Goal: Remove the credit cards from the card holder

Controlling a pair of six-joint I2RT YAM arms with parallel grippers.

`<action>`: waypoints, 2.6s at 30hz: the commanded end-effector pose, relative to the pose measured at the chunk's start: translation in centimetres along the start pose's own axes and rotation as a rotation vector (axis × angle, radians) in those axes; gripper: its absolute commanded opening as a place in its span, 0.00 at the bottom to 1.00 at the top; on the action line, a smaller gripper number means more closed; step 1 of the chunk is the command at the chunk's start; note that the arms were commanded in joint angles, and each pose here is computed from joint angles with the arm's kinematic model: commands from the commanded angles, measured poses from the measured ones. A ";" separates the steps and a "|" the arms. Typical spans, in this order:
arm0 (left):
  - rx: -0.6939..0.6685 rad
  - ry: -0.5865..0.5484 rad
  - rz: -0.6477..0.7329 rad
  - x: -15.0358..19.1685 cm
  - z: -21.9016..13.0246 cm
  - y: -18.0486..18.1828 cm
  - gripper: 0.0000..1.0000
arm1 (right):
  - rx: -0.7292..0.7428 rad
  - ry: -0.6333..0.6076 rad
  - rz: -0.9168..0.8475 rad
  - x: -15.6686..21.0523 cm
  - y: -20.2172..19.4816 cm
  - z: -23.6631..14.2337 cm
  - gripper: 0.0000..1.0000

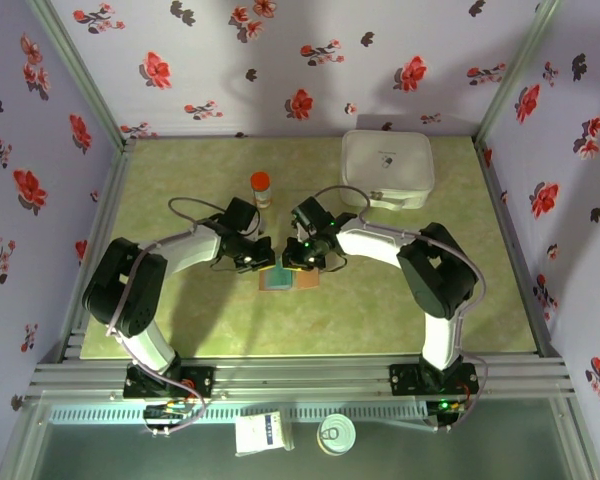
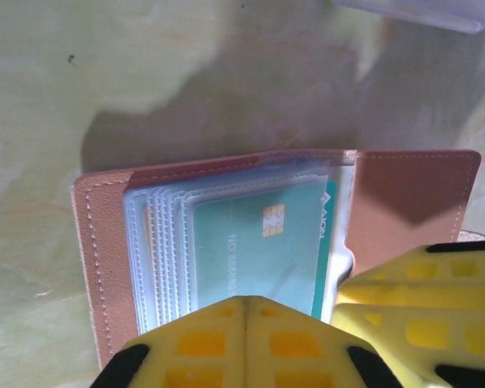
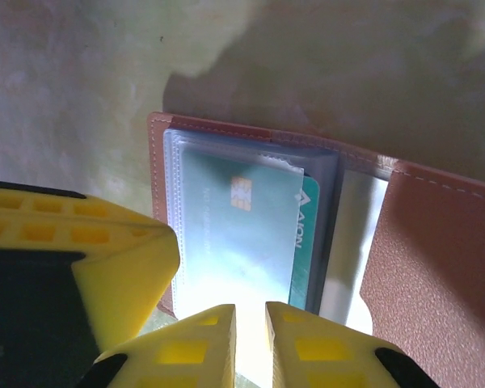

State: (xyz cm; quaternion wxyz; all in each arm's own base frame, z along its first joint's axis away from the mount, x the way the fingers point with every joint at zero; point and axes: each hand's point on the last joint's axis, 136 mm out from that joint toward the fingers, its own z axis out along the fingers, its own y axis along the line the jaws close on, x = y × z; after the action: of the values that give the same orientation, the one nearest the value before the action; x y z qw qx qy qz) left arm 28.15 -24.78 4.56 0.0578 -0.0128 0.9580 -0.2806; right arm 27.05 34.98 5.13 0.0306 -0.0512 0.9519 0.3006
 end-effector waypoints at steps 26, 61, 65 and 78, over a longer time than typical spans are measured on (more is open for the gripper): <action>-0.085 0.042 0.026 1.3 0.0 1.6 0.11 | 0.060 -0.014 0.065 0.6 -4.1 0.5 0.17; -0.152 0.042 0.036 0.7 0.4 2.8 0.01 | -0.030 0.020 0.067 0.6 -2.9 1.5 0.30; -0.135 0.031 0.042 0.5 -0.3 2.1 0.01 | 0.016 -0.006 0.074 0.6 -3.9 0.7 0.30; -0.066 -0.001 0.061 -0.6 -2.1 -0.6 0.02 | -0.065 -0.066 0.046 0.2 -1.7 -2.3 0.32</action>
State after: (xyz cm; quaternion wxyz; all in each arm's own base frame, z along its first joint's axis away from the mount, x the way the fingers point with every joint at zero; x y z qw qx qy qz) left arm 28.07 -23.34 4.23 0.0499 0.0030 0.9729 -0.2256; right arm 26.87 33.06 5.40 0.0446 -0.0232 0.9403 0.3366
